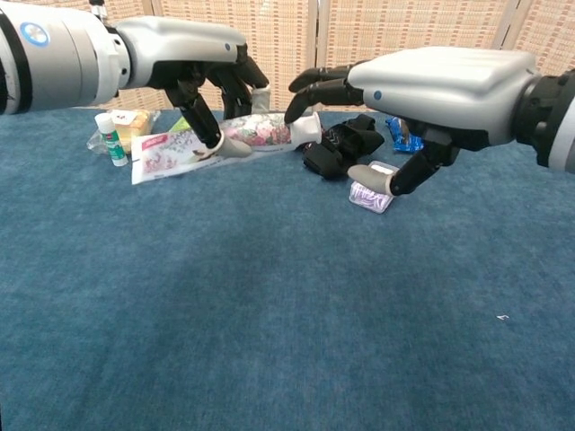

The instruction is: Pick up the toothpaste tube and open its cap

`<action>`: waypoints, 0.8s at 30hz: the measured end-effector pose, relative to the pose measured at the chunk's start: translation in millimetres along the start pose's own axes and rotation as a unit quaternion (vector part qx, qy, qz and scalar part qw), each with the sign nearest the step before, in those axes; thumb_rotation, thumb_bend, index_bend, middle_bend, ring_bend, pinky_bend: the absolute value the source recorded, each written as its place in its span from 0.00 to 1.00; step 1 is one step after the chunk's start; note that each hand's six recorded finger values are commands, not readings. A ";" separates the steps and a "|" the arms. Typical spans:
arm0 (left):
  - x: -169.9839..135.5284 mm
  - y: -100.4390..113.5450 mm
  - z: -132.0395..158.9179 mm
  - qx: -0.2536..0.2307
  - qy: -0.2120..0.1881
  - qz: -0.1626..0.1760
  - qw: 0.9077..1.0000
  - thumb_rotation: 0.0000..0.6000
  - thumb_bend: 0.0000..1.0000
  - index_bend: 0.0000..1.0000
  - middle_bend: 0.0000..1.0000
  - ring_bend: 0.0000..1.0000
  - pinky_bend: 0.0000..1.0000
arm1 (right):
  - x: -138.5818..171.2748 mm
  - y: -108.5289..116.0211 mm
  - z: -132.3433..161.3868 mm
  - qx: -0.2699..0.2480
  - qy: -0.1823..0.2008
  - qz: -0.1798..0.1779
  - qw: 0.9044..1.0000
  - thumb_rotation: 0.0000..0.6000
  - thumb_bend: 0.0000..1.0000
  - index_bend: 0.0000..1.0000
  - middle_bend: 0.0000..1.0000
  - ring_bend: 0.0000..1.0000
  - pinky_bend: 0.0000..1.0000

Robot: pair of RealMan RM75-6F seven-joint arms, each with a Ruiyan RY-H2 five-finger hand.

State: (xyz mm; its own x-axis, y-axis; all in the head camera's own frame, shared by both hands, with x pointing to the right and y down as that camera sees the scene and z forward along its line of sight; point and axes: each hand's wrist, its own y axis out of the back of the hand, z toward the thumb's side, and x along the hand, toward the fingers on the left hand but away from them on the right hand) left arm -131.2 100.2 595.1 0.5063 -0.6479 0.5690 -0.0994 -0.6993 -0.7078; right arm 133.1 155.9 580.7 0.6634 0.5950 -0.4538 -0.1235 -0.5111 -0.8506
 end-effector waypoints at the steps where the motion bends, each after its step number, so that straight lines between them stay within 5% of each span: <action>1: -0.1 0.3 -0.3 0.000 0.000 0.000 1.000 1.00 0.34 0.55 0.70 0.43 0.11 | -0.1 -0.2 -0.7 0.000 -0.001 0.000 1.000 1.00 0.39 0.18 0.00 0.00 0.00; 24: -3.2 5.5 -4.1 -0.012 -0.003 -0.003 1.000 1.00 0.34 0.56 0.71 0.43 0.11 | 0.3 -7.0 -12.2 -0.002 -0.017 0.012 1.000 1.00 0.39 0.18 0.00 0.00 0.00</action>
State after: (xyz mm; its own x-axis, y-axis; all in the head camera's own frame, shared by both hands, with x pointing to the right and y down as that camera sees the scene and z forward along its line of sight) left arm -136.9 97.2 591.1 0.5123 -0.6423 0.5700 -0.1178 -0.7100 -0.6943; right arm 143.1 152.2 589.8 0.6342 0.6039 -0.4827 -0.1362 -0.5273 -0.8387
